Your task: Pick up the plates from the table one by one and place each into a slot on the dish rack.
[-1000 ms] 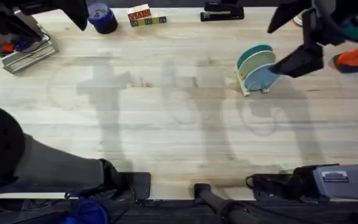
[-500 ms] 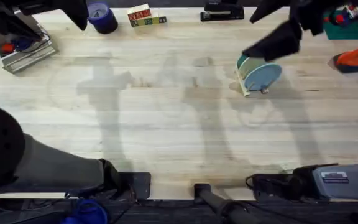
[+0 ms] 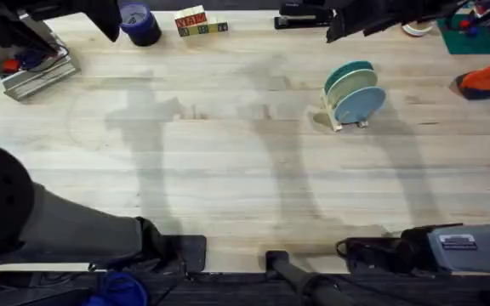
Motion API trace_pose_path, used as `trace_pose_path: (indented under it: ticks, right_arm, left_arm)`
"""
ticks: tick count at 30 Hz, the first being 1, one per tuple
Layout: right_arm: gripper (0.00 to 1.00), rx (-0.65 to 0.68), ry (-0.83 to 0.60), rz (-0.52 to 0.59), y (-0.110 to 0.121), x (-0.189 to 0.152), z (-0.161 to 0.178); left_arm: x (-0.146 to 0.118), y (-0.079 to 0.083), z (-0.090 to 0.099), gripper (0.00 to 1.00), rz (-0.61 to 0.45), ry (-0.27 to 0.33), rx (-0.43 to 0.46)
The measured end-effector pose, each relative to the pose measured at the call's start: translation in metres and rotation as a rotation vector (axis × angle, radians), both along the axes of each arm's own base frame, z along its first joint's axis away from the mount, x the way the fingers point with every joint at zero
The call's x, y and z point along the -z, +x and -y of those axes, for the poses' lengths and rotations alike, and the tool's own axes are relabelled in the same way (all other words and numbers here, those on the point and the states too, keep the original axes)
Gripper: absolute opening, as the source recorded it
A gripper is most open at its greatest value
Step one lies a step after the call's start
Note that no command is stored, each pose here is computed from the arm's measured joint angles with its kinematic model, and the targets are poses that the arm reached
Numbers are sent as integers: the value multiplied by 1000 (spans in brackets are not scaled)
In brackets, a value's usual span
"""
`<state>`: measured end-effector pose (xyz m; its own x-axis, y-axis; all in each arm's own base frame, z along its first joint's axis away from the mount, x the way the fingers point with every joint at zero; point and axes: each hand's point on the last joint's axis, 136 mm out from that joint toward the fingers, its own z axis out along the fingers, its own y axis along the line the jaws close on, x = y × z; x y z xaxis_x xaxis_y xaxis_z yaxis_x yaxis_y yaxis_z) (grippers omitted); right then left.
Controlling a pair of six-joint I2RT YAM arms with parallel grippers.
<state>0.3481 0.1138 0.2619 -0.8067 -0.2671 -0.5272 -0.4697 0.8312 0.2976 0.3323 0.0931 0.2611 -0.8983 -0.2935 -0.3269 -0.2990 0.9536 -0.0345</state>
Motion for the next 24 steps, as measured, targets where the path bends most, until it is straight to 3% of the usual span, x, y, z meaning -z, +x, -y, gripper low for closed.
trace_pose_path:
  ticks: [7,14,17,24]
  right_arm:
    - [995,124,-197,11,8,8,37]
    - [994,176,-274,64,11,-6,53]
    - [995,182,-284,68,7,-9,56]
    - [995,198,-292,70,8,-10,61]
  left_arm:
    - [5,-15,5,995,-65,-22,1]
    - [2,-18,14,995,-68,-23,21]
    - [-11,-23,31,997,-26,-7,68]
    - [-57,-53,80,995,114,71,230]
